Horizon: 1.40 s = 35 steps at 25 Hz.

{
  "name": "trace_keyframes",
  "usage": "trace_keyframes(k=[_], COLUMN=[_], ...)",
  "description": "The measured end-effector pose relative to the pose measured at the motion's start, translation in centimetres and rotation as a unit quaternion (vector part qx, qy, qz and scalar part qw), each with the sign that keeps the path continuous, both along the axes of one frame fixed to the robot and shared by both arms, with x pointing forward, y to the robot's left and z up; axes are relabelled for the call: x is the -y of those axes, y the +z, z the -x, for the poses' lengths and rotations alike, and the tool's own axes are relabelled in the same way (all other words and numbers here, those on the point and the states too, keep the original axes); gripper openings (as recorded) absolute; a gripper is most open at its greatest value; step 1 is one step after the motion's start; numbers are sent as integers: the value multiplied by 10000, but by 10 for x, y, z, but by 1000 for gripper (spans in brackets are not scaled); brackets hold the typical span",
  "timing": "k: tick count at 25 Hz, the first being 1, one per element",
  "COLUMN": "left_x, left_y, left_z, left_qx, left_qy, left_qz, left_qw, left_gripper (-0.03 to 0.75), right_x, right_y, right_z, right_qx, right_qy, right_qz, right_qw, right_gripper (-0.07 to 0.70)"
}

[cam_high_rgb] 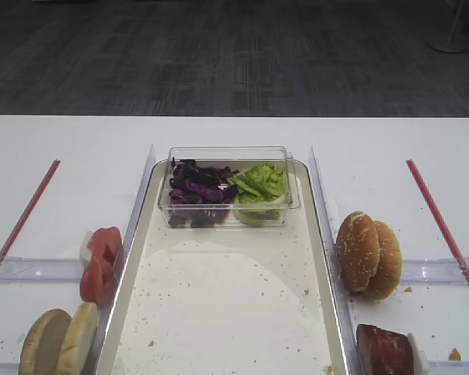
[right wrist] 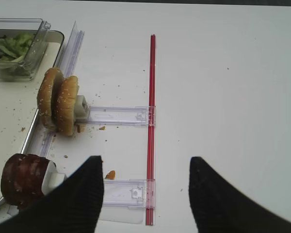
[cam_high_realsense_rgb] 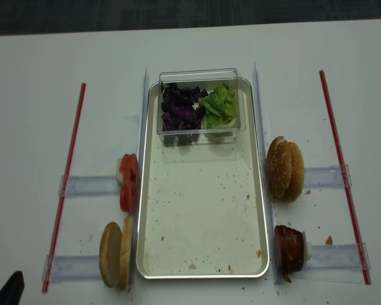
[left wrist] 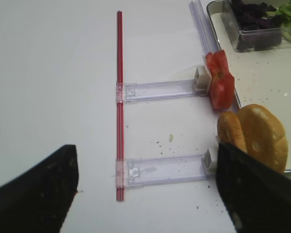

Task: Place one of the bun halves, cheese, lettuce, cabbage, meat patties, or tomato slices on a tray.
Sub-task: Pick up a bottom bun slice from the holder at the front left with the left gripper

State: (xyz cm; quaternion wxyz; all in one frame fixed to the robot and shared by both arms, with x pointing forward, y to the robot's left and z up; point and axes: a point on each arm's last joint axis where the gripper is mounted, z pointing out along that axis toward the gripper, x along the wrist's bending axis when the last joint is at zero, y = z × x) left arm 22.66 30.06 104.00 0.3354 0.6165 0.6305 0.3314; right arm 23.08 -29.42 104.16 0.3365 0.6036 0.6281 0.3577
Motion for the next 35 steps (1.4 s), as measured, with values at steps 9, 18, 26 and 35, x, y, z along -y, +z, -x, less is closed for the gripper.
trace_keyframes(k=[9,18,26,35], left_x=[5,12,11,6], left_y=[24,38,10,-17], left_z=[-39,-124,-177,-203], left_qx=[-805,-2773,-4012,-4474], left_qy=[-231,-384,-300,-211], left_qz=[166,704,716,469], left_qw=[9963,9574,9127,8929], left_gripper=[533,524,524,524], right_x=[0,0,0,0], right_y=[0,0,0,0], right_z=[0,0,0,0], right_qx=[0,0,0,1], right_qy=[0,0,0,14], right_qz=[0,0,0,23], right_qw=[10000,10000,10000,10000], right_gripper=[426,426,426,426])
